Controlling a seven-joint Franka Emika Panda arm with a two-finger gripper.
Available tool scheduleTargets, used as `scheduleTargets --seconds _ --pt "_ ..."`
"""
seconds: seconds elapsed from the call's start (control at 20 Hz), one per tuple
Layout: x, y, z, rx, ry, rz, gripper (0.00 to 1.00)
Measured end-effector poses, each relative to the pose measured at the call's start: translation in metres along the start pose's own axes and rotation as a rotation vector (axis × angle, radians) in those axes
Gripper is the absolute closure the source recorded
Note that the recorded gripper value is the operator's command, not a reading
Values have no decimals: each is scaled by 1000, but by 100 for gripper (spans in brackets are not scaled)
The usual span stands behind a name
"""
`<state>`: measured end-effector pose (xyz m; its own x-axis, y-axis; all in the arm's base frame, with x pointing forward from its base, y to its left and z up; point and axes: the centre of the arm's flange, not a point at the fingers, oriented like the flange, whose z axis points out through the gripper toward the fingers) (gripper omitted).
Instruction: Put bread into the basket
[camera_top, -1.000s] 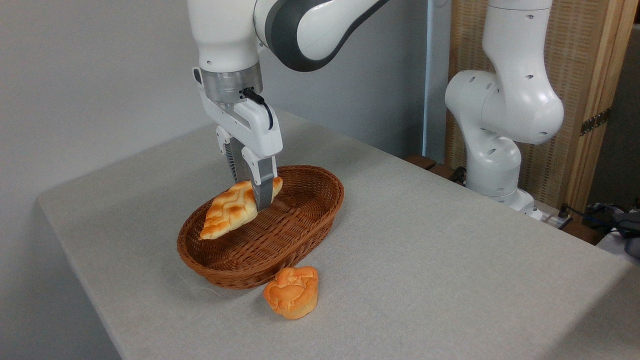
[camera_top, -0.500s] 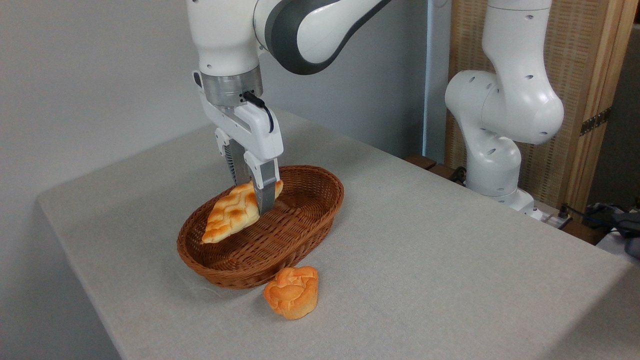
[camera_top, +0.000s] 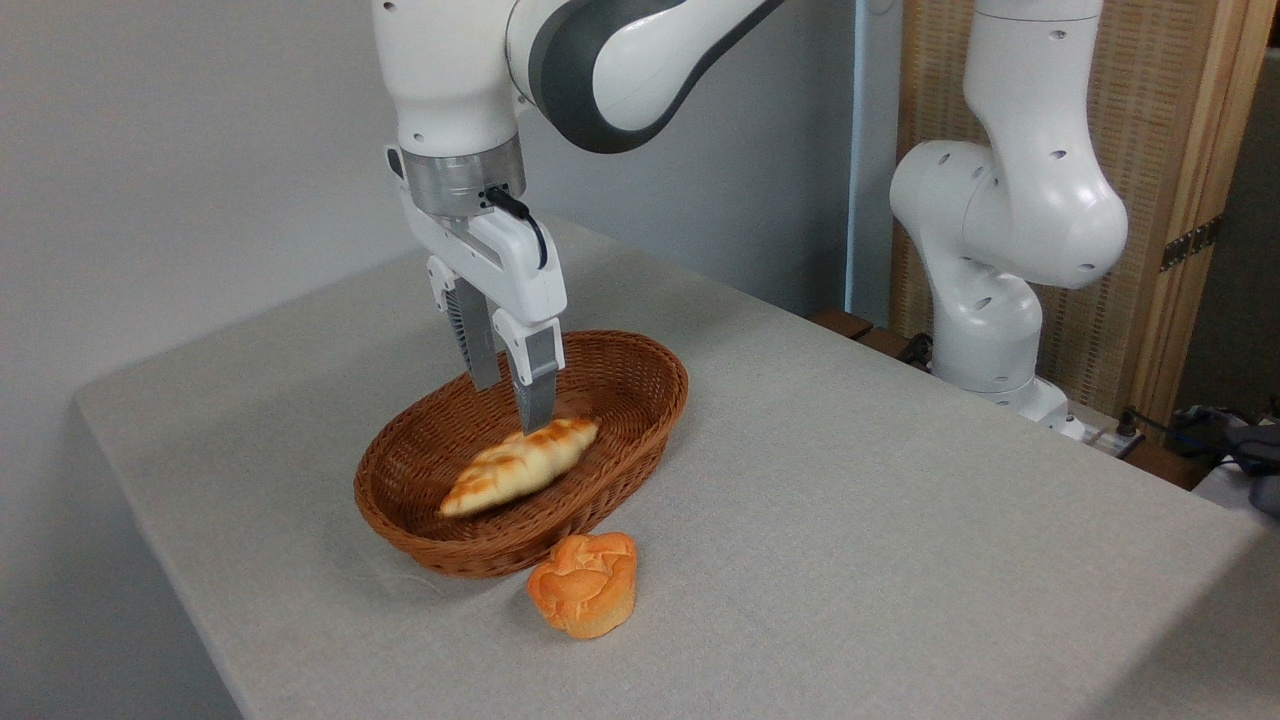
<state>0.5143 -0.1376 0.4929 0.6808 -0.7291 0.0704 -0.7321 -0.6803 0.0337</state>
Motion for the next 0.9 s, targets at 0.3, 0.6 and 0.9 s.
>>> scheduleTargets --seconds 0.3,0.6,0.9 --pt "0 0 0 0 0 0 0" --pt "-1 -2 -1 1 1 -4 0" --pt "-5 -6 -4 4 5 -15 0"
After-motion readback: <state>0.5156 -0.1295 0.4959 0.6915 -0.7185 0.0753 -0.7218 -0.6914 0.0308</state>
